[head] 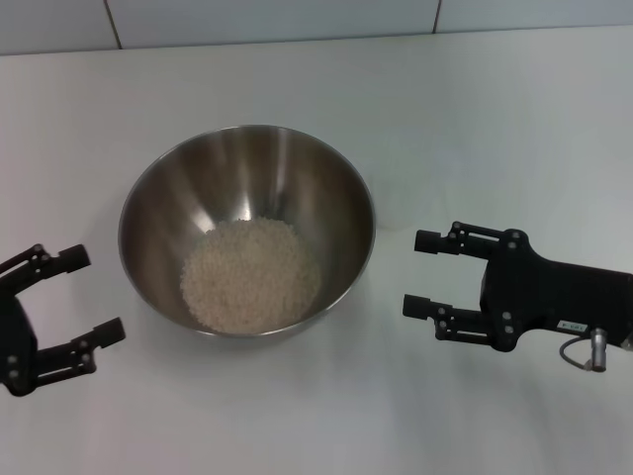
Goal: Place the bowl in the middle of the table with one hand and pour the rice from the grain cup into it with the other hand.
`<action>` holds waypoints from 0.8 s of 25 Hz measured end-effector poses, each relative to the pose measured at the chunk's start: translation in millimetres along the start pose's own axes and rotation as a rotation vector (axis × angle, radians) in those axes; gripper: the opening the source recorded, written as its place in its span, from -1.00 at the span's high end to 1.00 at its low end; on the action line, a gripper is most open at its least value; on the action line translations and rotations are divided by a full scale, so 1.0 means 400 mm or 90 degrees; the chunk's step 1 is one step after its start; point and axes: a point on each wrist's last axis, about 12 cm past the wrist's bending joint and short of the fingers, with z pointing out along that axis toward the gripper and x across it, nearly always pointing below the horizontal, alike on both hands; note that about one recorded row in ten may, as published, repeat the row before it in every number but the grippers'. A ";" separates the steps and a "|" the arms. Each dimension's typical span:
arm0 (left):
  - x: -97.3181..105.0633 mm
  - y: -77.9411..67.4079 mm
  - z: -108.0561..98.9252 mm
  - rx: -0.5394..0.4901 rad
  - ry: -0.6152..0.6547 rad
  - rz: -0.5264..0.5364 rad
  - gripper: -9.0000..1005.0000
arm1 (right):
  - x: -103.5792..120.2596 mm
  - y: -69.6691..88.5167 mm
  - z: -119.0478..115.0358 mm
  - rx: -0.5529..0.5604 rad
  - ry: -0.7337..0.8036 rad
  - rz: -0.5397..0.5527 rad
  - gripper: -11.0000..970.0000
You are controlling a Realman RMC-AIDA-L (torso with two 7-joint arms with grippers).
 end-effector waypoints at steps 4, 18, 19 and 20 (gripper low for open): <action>-0.005 0.006 0.013 0.011 0.002 0.001 -0.72 | -0.007 -0.007 0.005 -0.020 0.012 -0.009 -0.48; -0.023 0.030 0.050 0.024 0.003 0.009 -0.72 | -0.012 -0.013 0.023 -0.039 0.021 -0.018 -0.48; -0.023 0.030 0.050 0.024 0.003 0.009 -0.72 | -0.012 -0.013 0.023 -0.039 0.021 -0.018 -0.48; -0.023 0.030 0.050 0.024 0.003 0.009 -0.72 | -0.012 -0.014 0.024 -0.039 0.021 -0.018 -0.48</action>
